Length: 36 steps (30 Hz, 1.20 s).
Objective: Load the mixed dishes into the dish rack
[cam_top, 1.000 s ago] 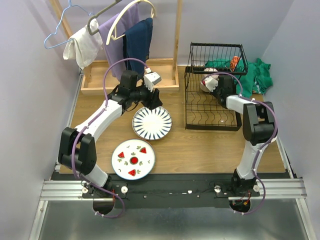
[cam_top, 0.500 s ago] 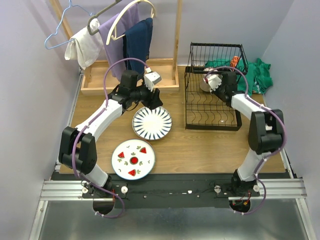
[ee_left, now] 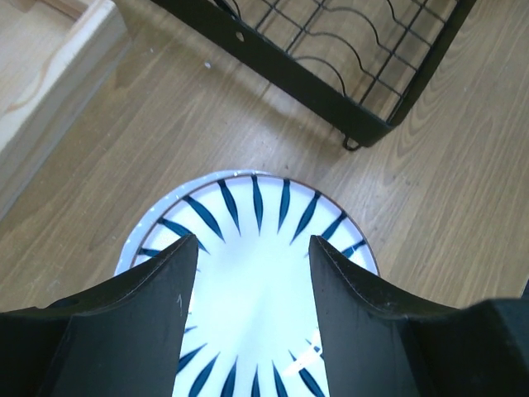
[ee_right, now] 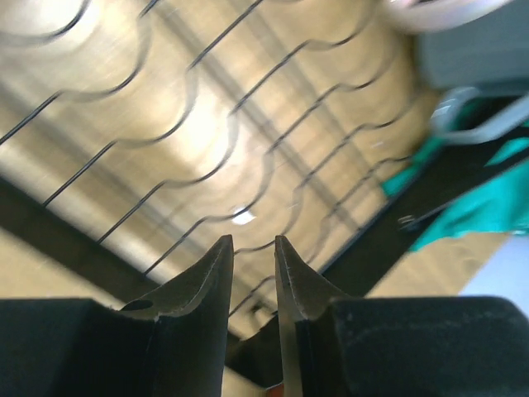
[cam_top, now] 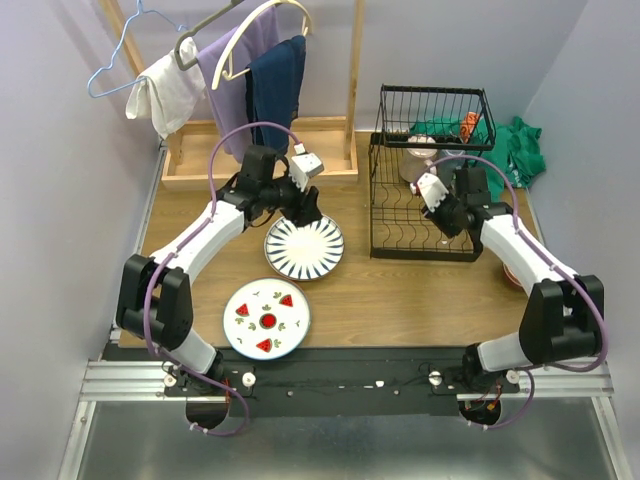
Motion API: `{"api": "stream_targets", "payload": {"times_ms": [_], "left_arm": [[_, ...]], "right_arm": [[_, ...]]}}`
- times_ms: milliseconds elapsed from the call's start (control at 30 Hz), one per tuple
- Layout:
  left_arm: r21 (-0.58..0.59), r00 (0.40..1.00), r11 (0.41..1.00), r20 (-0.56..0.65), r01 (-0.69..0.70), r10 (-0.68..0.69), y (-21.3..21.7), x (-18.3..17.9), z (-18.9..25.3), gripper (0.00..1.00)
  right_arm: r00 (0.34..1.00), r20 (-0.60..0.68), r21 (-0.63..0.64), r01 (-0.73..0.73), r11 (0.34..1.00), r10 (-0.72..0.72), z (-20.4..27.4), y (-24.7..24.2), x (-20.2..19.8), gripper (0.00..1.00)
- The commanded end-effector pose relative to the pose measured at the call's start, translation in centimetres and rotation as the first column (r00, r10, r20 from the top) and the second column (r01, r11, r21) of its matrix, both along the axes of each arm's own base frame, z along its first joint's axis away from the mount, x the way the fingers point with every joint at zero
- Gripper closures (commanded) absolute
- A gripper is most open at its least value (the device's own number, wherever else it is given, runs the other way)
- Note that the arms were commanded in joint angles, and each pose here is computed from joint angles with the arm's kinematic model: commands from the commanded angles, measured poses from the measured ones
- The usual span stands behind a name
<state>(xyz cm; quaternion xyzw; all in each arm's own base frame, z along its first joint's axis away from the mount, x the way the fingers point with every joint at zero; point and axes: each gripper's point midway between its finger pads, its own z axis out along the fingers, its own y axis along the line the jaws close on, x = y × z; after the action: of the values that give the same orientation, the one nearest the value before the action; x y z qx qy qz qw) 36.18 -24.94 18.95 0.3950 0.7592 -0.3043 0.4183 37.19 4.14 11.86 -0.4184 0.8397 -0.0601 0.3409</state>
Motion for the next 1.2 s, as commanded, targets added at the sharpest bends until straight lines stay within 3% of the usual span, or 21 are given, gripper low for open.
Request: {"api": "stream_targets", "payload": {"times_ms": [0, 100, 167, 300, 400, 467, 567, 867, 1000, 1100, 1167], "left_arm": [[0.045, 0.998, 0.997, -0.015, 0.063, -0.062, 1.0, -2.6, -0.5, 0.35], [0.115, 0.994, 0.988, -0.041, 0.102, -0.098, 2.0, -4.1, -1.8, 0.35], [0.160, 0.994, 0.981, -0.048, 0.107, -0.100, 2.5, -4.7, -2.5, 0.35], [0.235, 0.986, 0.960, -0.102, 0.154, -0.134, 3.4, -7.6, -4.1, 0.35], [0.308, 0.972, 0.922, -0.082, 0.233, -0.218, 3.5, -10.0, -4.0, 0.35], [0.335, 0.962, 0.902, -0.057, 0.271, -0.268, 3.0, -10.9, -3.2, 0.35], [0.376, 0.943, 0.871, -0.027, 0.316, -0.331, 1.8, -11.5, -1.9, 0.35], [0.378, 0.932, 0.854, -0.079, 0.357, -0.355, -2.9, -11.2, 2.0, 0.35], [0.359, 0.937, 0.871, -0.031, 0.335, -0.348, -4.0, -10.3, 3.8, 0.35], [0.372, 0.937, 0.866, -0.032, 0.334, -0.348, -3.8, -10.3, 4.0, 0.35], [0.382, 0.935, 0.860, -0.034, 0.338, -0.352, -3.4, -10.6, 4.0, 0.35]], "right_arm": [[0.994, -0.095, 0.083, -0.044, 0.996, 0.052, -0.1, 1.4, -3.9, 0.66], [0.996, -0.072, 0.172, -0.035, 0.984, 0.048, 2.5, 2.5, -5.2, 0.63], [0.997, -0.067, 0.254, 0.063, 0.965, -0.048, 4.1, 2.9, -5.4, 0.46], [0.959, -0.081, 0.299, 0.283, 0.911, -0.271, 5.7, 1.5, -5.8, 0.36], [0.830, -0.035, 0.265, 0.544, 0.796, -0.556, 6.3, -2.8, -5.9, 0.26], [0.684, -0.003, 0.263, 0.704, 0.660, -0.729, 7.1, -7.5, -7.0, 0.24], [0.602, -0.028, 0.218, 0.783, 0.583, -0.798, 6.4, -11.1, -9.0, 0.24], [0.600, -0.101, 0.042, 0.800, 0.599, -0.794, 3.0, -17.6, -13.2, 0.25], [0.609, -0.158, 0.000, 0.787, 0.616, -0.778, 0.9, -18.7, -13.5, 0.24], [0.603, -0.193, 0.013, 0.790, 0.613, -0.774, -0.3, -19.1, -13.0, 0.25], [0.645, -0.187, 0.057, 0.760, 0.648, -0.741, -0.4, -18.5, -12.2, 0.27]]}}
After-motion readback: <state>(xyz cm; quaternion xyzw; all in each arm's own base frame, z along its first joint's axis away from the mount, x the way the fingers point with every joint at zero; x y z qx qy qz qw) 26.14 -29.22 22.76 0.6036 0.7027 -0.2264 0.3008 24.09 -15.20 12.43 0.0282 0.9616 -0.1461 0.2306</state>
